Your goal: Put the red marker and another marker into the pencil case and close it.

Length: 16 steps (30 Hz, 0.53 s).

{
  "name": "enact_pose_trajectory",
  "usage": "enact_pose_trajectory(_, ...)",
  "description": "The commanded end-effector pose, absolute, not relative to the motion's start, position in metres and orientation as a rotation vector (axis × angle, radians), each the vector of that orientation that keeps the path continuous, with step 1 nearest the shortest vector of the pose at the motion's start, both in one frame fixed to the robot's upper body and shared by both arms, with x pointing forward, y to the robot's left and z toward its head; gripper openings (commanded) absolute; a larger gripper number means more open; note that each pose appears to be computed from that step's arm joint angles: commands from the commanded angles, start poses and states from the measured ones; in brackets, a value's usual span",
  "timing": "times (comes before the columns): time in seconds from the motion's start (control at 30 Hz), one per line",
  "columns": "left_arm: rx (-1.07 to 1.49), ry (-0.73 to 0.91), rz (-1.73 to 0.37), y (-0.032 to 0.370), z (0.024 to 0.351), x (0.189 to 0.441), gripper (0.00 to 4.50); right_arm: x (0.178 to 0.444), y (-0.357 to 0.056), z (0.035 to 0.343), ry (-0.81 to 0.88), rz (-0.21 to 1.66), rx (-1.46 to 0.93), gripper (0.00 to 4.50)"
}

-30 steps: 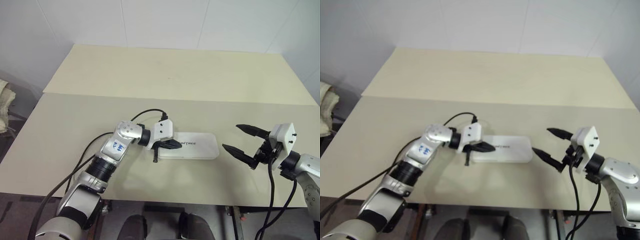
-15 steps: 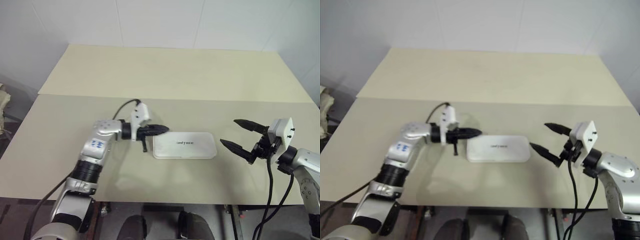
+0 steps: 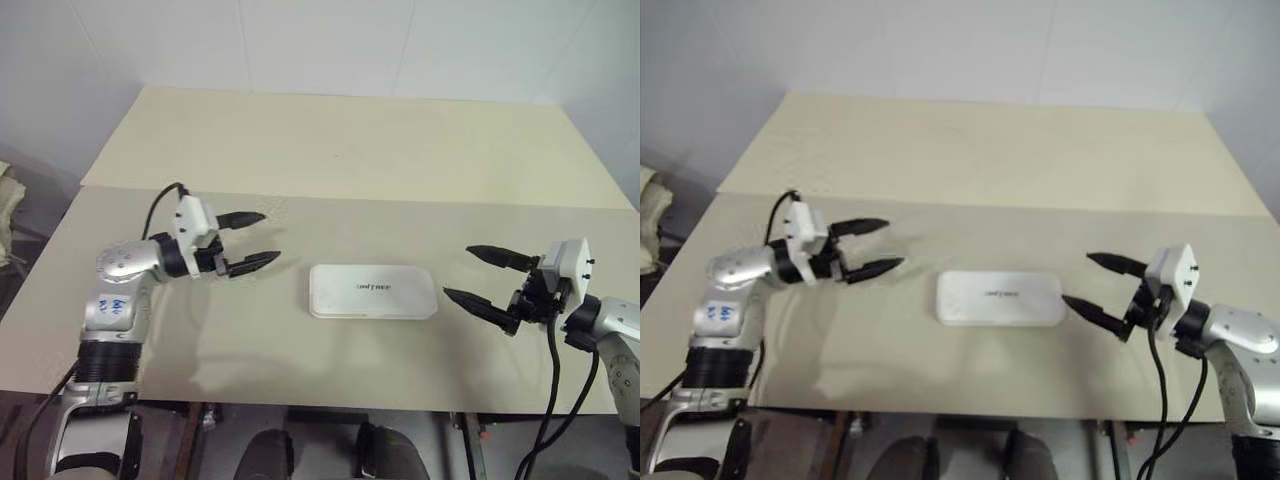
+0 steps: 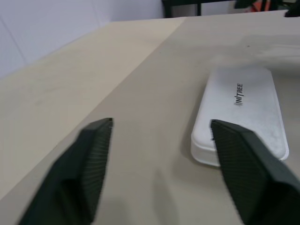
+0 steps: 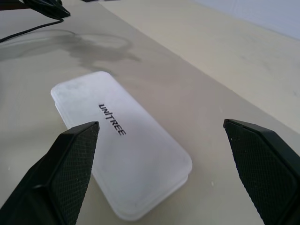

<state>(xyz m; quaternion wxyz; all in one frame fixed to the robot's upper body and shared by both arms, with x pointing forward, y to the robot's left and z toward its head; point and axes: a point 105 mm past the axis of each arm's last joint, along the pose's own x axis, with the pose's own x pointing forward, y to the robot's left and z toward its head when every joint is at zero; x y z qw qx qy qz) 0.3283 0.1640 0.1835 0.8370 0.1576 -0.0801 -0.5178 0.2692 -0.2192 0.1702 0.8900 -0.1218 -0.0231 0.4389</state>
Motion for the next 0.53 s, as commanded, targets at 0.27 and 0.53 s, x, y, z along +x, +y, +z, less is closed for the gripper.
enact_pose_trajectory(0.27,0.302,-0.140,-1.194,0.146,0.178,0.308,4.45,0.263,-0.227,0.189,-0.078,0.929,-0.345,4.50)
enact_pose_trajectory(0.53,0.314,-0.129,-1.174,0.148,0.177,0.306,4.45,0.260,-0.220,0.182,-0.044,0.951,-0.304,4.50)
